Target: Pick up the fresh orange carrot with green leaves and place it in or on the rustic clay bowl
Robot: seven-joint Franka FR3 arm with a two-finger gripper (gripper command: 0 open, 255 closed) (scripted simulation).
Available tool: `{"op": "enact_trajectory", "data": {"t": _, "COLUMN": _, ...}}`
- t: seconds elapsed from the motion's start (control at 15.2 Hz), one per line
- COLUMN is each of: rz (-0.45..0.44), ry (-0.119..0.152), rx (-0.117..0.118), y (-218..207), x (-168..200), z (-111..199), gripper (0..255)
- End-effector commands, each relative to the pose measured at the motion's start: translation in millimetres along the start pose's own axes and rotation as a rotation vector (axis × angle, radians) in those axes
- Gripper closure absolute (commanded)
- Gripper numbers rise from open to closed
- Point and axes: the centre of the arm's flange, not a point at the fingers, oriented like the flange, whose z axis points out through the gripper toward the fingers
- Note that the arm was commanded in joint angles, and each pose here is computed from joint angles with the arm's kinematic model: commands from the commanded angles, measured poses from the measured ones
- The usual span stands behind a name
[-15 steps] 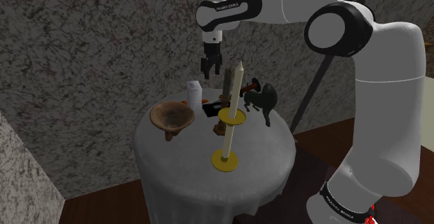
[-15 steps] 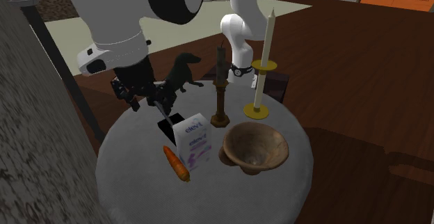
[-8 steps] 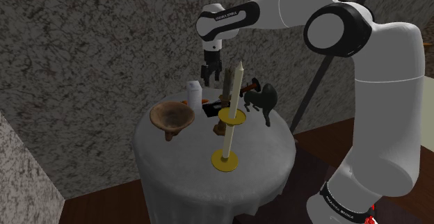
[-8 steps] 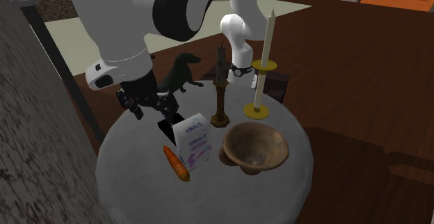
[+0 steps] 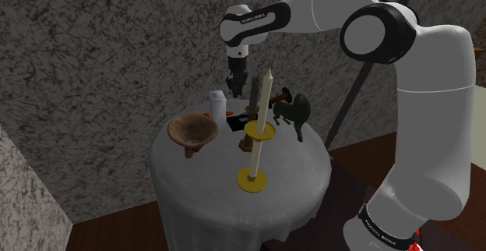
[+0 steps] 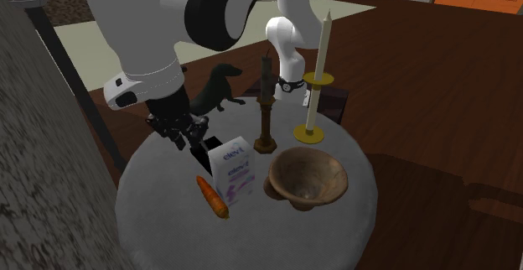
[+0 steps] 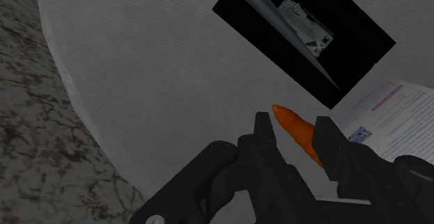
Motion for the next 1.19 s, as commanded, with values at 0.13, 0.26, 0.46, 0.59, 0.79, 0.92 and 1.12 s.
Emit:
{"op": "enact_trajectory", "data": {"t": 0.13, "rz": 0.0, "ry": 0.0, "rx": 0.0, "y": 0.0, "x": 0.0, "z": 0.0, "gripper": 255}}
{"op": "enact_trajectory", "data": {"t": 0.26, "rz": 0.0, "ry": 0.0, "rx": 0.0, "y": 0.0, "x": 0.0, "z": 0.0, "gripper": 255}}
{"op": "enact_trajectory", "data": {"t": 0.46, "rz": 0.0, "ry": 0.0, "rx": 0.0, "y": 0.0, "x": 0.0, "z": 0.0, "gripper": 255}}
{"op": "enact_trajectory", "data": {"t": 0.59, "rz": -0.123, "ry": 0.013, "rx": -0.004, "y": -3.8, "x": 6.7, "z": 9.3, "gripper": 0}}
{"op": "enact_trajectory", "data": {"t": 0.79, "rz": -0.494, "ry": 0.053, "rx": -0.015, "y": -19.5, "x": 24.1, "z": 36.8, "gripper": 0}}
{"op": "enact_trajectory", "data": {"t": 0.92, "rz": -0.74, "ry": 0.08, "rx": -0.023, "y": -32.9, "x": 32.6, "z": 54.8, "gripper": 0}}
{"op": "enact_trajectory", "data": {"t": 1.12, "rz": -0.915, "ry": 0.099, "rx": -0.029, "y": -43.6, "x": 37.3, "z": 72.9, "gripper": 0}}
